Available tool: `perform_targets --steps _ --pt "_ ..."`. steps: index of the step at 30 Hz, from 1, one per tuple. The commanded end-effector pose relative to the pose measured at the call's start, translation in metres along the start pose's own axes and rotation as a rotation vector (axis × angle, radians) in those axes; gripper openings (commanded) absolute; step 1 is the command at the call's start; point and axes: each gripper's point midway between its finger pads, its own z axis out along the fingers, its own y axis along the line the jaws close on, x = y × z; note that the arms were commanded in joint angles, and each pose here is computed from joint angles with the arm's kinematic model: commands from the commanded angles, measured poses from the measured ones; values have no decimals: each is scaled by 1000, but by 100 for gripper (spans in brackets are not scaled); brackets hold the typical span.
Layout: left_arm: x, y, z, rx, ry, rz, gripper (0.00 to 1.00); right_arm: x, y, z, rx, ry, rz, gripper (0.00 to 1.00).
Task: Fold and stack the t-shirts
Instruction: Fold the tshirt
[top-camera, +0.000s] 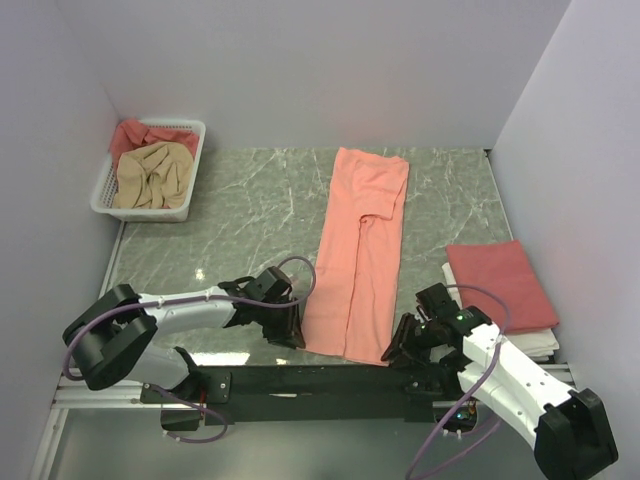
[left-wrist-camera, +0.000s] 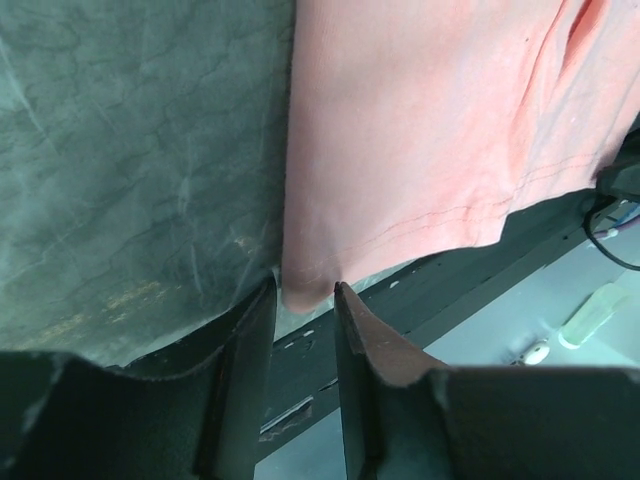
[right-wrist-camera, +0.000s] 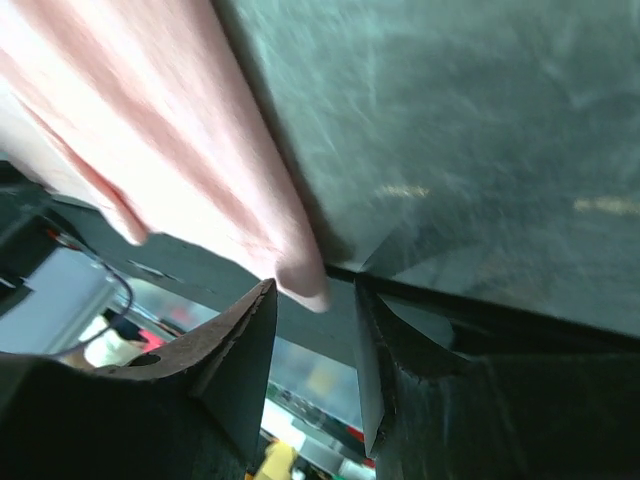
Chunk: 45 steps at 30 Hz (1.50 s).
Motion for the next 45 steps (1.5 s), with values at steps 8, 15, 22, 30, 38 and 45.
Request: perform_targets --steps 8,15,22,30,38,45 --pt "-6 -1 7 -18 -19 -2 24 -7 6 13 -94 -61 79 36" --pt "4 -3 1 -22 5 8 1 -1 12 6 -97 -44 36 9" --pt "19 -4 -16 -1 10 3 1 10 7 -6 -73 -32 -26 0" --pt "7 -18 -27 1 -27 29 1 -3 29 -27 -101 -130 -86 0" --pt "-62 -63 -40 36 -154 68 1 -61 89 -61 -163 -398 -156 0" --pt "-132 -96 -28 90 -280 -41 1 -119 125 -76 -172 -633 -153 0"
